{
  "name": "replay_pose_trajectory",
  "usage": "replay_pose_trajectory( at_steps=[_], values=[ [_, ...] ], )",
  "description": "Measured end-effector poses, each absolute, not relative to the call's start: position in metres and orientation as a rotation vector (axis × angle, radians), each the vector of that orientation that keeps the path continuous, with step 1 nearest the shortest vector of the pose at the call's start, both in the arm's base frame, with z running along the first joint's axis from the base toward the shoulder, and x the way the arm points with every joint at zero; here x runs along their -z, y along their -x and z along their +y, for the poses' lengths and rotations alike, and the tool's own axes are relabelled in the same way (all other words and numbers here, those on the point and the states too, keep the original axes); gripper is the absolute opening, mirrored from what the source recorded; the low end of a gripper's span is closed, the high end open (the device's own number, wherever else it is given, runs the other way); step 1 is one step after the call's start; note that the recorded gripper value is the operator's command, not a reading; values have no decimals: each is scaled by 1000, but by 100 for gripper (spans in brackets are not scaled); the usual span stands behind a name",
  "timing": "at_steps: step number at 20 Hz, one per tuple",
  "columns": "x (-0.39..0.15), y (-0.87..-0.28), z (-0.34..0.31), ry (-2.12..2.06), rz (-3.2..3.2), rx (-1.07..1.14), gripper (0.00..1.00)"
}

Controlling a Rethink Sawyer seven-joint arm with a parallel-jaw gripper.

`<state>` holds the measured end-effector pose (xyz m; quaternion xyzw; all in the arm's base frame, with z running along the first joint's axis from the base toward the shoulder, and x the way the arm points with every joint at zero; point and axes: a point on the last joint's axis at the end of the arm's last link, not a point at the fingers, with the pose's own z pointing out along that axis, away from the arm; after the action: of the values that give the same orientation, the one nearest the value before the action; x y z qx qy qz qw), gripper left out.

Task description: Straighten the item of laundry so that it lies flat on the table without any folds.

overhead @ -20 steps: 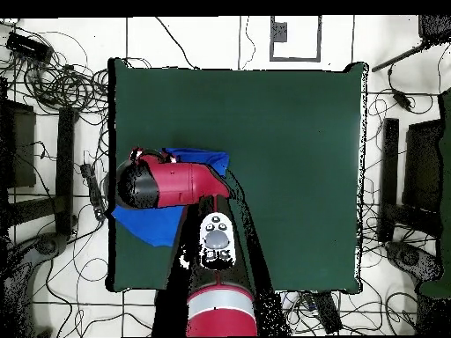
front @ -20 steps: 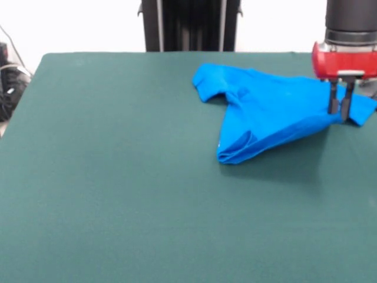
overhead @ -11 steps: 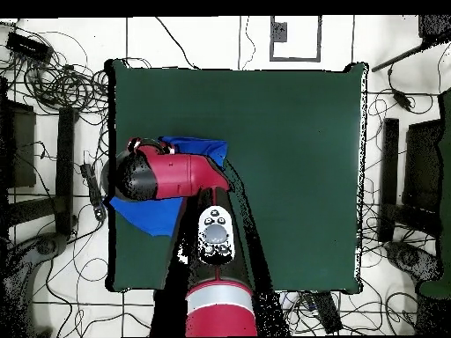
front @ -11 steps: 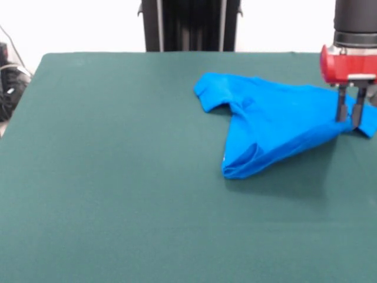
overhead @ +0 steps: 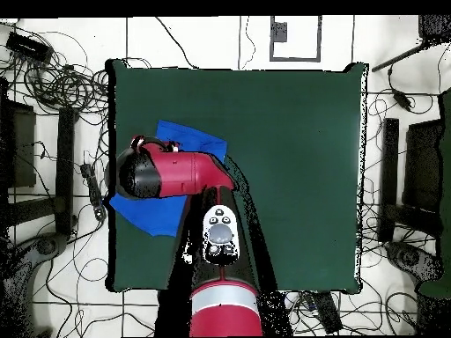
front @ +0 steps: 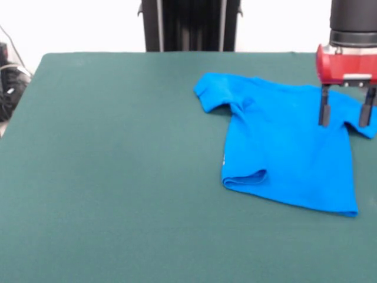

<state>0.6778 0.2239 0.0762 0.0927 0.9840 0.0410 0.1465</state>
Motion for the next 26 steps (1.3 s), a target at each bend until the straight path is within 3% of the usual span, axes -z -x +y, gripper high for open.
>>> replay_pose_trajectory(
  at_steps=[14,26],
  values=[
    [-85,-686,204,-302,2814,-112,100],
    [-86,-699,129,-389,2793,-58,100]
  ],
)
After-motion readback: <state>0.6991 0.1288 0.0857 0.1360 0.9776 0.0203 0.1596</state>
